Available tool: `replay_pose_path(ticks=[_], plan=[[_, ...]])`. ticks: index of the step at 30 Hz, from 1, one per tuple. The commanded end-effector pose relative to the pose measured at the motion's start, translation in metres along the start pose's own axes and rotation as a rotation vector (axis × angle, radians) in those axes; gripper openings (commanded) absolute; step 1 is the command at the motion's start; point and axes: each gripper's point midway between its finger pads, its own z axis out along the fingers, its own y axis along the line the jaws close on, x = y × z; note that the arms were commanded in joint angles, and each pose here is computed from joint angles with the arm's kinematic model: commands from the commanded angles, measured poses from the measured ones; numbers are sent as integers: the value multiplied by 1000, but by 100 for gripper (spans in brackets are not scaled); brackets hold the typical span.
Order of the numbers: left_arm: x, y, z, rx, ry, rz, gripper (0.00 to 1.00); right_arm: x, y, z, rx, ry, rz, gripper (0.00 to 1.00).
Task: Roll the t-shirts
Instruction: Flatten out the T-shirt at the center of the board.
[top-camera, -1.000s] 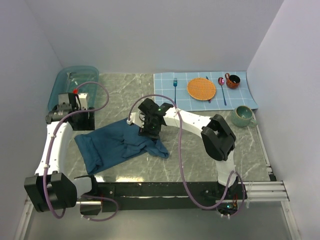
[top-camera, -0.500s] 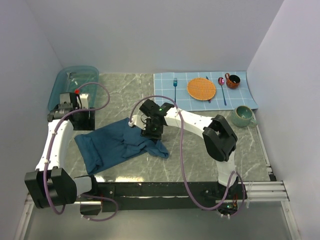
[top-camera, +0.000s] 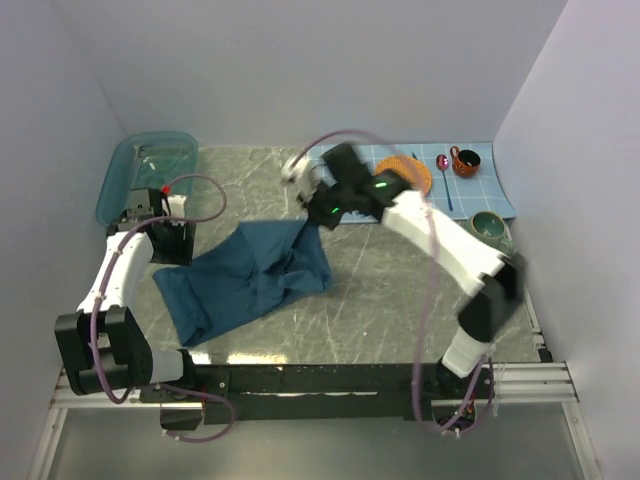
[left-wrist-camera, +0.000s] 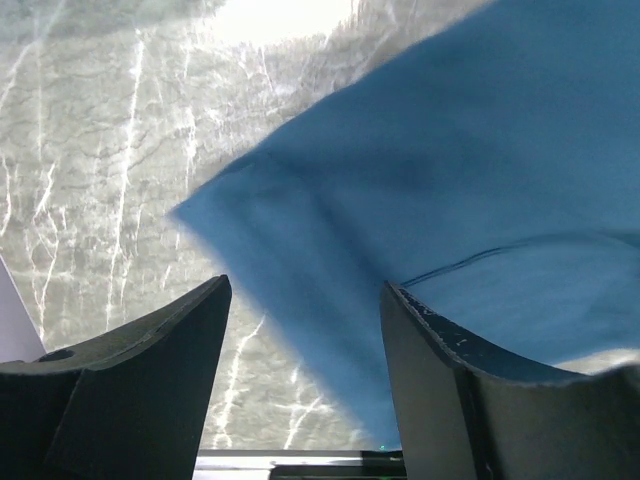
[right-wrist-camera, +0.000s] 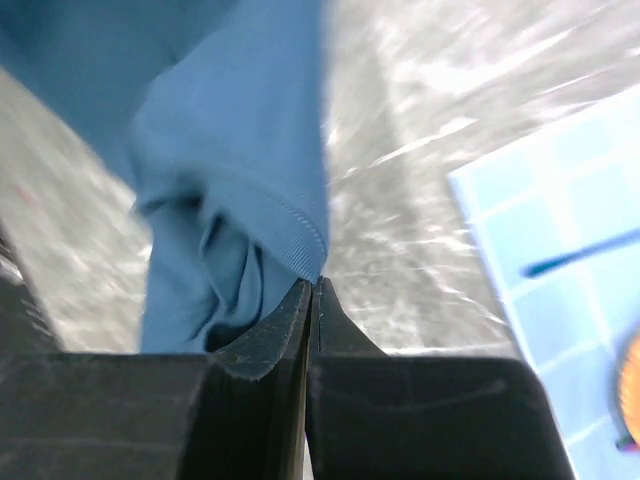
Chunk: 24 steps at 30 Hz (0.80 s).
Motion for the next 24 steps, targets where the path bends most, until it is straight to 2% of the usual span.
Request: replay_pose_path(ticks=[1, 6, 9, 13, 16, 19, 21, 23, 24], plan=[[3, 10, 14, -30, 7, 73, 66, -7, -5, -74, -5, -144, 225, 0], [10, -2, 33, 28, 67, 66, 65, 45, -5, -76, -18, -92, 357, 0], [14, -17, 47, 102, 114, 59, 64, 53, -2, -72, -19, -91, 372, 0], [4, -67, 50, 332, 133, 89, 62, 61, -9, -68, 4, -67, 377, 0], [-16, -101, 42, 386, 58, 142, 63, 65, -19, -68, 21, -58, 403, 0], [-22, -119, 48, 354, 45, 104, 61, 69, -28, -68, 39, -55, 428, 0], [-19, -120, 57, 298, 100, 16, 58, 69, -32, -69, 52, -56, 431, 0], [-10, -123, 72, 267, 179, 7, 50, 71, -33, -69, 57, -52, 433, 0], [-6, -125, 78, 252, 202, 25, 41, 71, -33, -70, 57, -52, 431, 0]])
